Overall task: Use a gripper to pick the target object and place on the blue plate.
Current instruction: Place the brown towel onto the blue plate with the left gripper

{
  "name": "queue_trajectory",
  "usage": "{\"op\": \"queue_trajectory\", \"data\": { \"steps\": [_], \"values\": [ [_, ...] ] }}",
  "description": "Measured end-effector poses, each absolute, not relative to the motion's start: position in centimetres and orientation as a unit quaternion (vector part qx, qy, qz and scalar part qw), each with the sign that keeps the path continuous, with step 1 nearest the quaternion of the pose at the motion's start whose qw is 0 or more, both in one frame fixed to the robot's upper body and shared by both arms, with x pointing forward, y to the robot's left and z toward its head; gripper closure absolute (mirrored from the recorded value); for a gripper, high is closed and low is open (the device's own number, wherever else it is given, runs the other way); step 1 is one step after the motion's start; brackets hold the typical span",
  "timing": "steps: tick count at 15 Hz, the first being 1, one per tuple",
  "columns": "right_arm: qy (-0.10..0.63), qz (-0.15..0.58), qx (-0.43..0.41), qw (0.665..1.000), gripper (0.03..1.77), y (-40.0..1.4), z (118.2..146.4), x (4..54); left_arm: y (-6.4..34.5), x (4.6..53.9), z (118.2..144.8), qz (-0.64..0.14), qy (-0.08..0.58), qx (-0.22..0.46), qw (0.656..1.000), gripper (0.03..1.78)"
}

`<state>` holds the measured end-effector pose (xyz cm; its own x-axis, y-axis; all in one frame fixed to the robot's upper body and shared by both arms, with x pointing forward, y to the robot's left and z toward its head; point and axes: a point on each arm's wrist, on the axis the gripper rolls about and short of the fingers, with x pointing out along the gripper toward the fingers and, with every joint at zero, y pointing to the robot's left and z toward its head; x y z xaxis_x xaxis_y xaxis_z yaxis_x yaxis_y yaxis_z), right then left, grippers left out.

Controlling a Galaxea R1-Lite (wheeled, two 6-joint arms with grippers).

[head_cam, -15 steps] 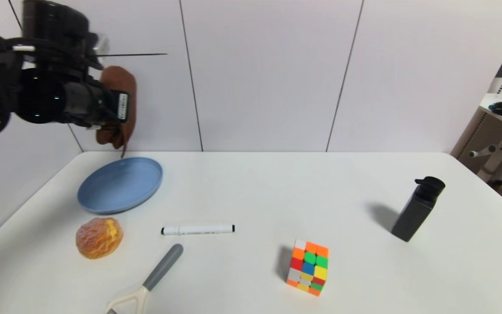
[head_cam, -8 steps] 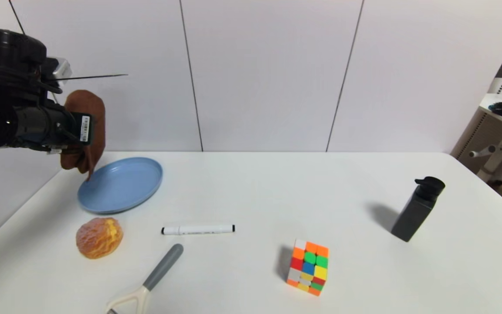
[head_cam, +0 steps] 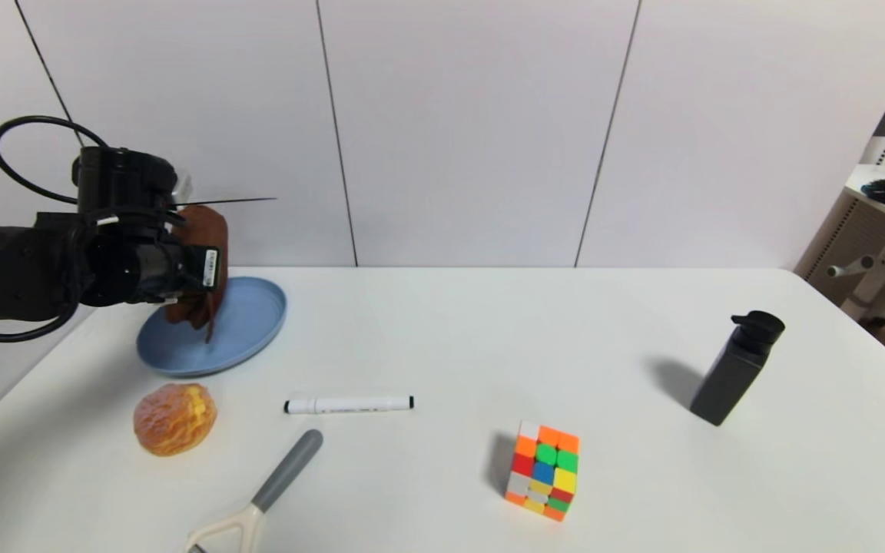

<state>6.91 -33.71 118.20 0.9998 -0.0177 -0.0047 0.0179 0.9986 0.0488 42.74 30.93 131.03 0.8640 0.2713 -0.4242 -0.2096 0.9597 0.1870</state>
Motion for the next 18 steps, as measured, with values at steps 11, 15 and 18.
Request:
{"op": "queue_trajectory", "data": {
  "steps": [11, 15, 18],
  "values": [
    [0.002, -0.009, 0.024, 1.000, 0.10, -33.7, 118.2, 6.9, 30.8, 43.5, 130.1, 0.110, 0.227, 0.067, 0.965, 0.48],
    [0.002, -0.009, 0.024, 1.000, 0.10, -33.7, 118.2, 6.9, 30.8, 42.7, 131.3, 0.104, 0.205, 0.063, 0.971, 0.33],
    [0.002, -0.008, 0.024, 1.000, 0.10, -33.7, 118.2, 6.9, 31.0, 40.4, 134.7, 0.102, 0.154, 0.065, 0.981, 0.26]
  ]
}}
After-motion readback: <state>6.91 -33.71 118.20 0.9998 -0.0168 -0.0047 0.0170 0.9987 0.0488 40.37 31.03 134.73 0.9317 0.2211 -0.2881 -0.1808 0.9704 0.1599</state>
